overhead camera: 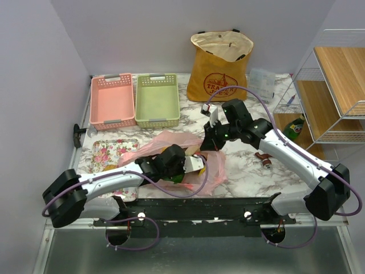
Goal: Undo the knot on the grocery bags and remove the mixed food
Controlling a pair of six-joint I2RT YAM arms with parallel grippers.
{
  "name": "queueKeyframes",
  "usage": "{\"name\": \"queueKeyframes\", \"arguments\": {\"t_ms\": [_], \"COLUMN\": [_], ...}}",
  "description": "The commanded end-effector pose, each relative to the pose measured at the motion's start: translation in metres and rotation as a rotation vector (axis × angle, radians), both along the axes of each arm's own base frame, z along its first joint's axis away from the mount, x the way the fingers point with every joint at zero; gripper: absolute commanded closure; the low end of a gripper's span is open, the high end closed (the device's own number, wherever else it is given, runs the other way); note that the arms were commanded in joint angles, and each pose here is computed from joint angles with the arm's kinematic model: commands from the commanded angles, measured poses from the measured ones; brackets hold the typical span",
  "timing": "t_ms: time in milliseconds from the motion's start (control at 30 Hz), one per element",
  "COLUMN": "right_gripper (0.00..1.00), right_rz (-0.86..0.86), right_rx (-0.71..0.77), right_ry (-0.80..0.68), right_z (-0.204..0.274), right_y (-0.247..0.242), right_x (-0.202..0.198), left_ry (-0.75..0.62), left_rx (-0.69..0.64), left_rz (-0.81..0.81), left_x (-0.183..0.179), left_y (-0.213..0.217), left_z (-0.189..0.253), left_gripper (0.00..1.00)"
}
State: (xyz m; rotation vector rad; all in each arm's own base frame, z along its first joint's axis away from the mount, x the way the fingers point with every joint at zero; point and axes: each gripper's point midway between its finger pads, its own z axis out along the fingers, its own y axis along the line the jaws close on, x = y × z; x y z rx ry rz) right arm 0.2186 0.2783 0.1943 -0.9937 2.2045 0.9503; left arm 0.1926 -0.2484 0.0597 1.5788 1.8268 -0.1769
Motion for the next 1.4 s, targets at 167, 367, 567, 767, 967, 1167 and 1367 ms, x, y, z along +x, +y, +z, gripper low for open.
{"name": "queueKeyframes", "arguments": {"t_ms": [167, 367, 567, 767, 967, 1167, 1367], "right_gripper": [0.99, 0.99, 0.99, 0.99, 0.99, 0.99, 0.99], "right_rz": [-0.029, -0.045, -0.058, -0.056, -0.052, -0.025, -0.008], "right_rx": [-0.016, -0.02, -0.024, -0.032, -0.044, -0.08, -0.072], "right_ry": [-0.043, -0.063, -0.079, -0.081, -0.061, -0.094, -0.053], "right_z": [-0.001, 0.002, 0.005, 0.004, -0.004, -0.012, -0.016], "right_y": [-0.002, -0.002, -0.004, -0.008, -0.014, -0.022, -0.021], "right_x": [0.01, 0.015, 0.017, 0.014, 0.005, 0.002, -0.006], "left_ry": [-0.019, 0.052, 0.183, 0.173, 0.005, -0.155, -0.198], "left_rx": [-0.224, -0.116, 0.039, 0.122, -0.147, -0.478, -0.687], "left_rz": [-0.161, -0.343, -0.387, -0.377, -0.34, -0.197, 0.14], "left_x": [-0.026, -0.053, -0.082, -0.095, -0.104, -0.089, -0.022], "left_y": [-0.017, -0.006, 0.033, 0.075, 0.086, 0.079, 0.08], "left_z": [0.102, 0.13, 0.159, 0.182, 0.236, 0.315, 0.392], "left_gripper": [1.0, 1.0, 1.0, 1.0, 1.0, 1.0, 1.0]}}
